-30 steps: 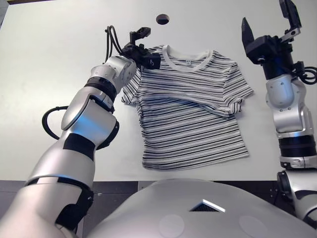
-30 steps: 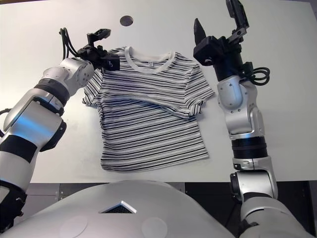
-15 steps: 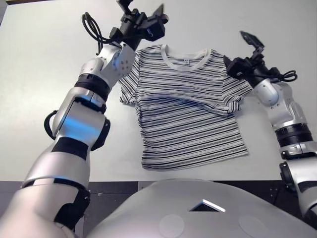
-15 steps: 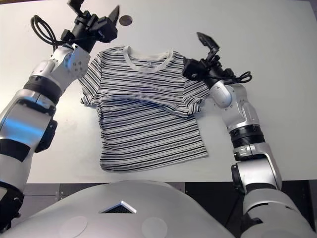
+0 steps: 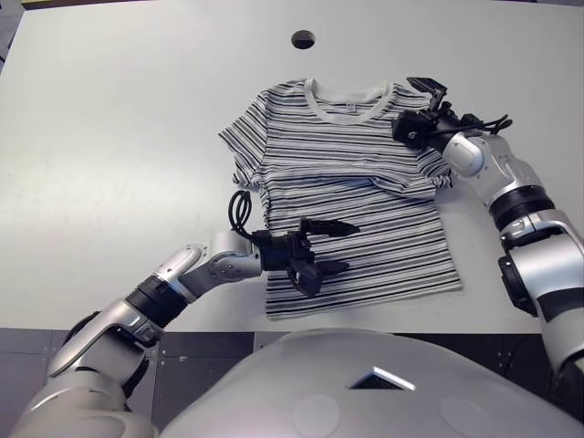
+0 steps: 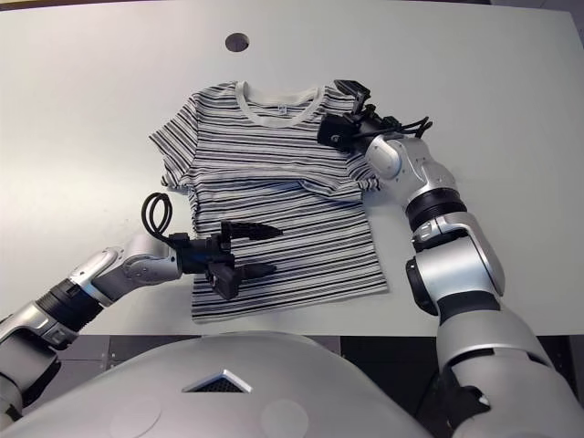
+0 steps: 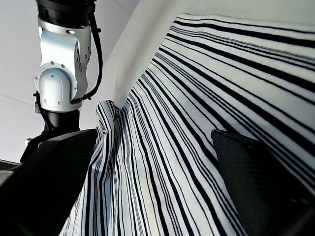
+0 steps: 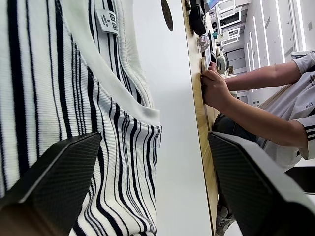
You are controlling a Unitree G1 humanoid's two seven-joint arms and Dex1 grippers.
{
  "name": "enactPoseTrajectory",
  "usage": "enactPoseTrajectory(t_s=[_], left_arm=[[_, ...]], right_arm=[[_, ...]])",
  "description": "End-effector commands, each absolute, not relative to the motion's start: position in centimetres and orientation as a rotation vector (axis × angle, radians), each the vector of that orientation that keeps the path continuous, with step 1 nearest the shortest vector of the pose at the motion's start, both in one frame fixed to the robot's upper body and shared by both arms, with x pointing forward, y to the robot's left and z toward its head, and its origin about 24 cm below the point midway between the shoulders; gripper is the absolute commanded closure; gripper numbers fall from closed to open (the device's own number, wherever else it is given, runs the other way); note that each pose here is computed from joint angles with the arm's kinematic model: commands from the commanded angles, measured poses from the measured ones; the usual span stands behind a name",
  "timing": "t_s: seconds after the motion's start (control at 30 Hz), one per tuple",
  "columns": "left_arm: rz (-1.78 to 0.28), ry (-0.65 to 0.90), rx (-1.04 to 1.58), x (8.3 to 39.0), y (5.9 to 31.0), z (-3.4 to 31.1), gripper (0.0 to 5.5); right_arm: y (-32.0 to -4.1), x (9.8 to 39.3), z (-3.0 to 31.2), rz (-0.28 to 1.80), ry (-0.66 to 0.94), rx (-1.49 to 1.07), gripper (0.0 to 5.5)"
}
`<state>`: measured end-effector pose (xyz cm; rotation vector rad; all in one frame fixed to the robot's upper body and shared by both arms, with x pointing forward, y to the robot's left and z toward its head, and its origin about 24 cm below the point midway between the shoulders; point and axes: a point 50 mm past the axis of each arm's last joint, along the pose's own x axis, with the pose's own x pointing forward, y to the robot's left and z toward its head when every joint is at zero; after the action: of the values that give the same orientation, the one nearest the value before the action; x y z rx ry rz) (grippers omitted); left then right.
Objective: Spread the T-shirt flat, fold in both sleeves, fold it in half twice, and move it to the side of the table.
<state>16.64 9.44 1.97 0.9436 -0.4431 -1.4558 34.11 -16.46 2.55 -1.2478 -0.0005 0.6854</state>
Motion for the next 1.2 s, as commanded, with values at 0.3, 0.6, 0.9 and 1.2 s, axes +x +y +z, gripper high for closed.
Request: enactPoseTrajectory(t_s=[0.3, 0.6, 0.9, 1.2], left_arm=[[-1.714, -0.127, 1.057, 12.7, 14.1, -1.6, 1.18], [-1.684, -0.092, 1.077, 14.8, 17.2, 0.2, 1.18], [-1.541, -0.346, 0.886, 14.2, 14.0, 3.2, 1.18], [-1.149, -0.51, 0.928, 16.3, 14.1, 7.9, 1.18]], right_arm=[[-14.0, 35.5, 1.9, 0.729, 0.084, -1.377, 1.48], [-13.4, 35.4, 1.8, 0.746, 0.059, -1.368, 1.48], [-12.4, 36.5, 3.9, 0.677, -0.045, -1.299, 1.48], [-13.3, 36.6, 8.0, 0.613, -0.308, -1.136, 1.48]])
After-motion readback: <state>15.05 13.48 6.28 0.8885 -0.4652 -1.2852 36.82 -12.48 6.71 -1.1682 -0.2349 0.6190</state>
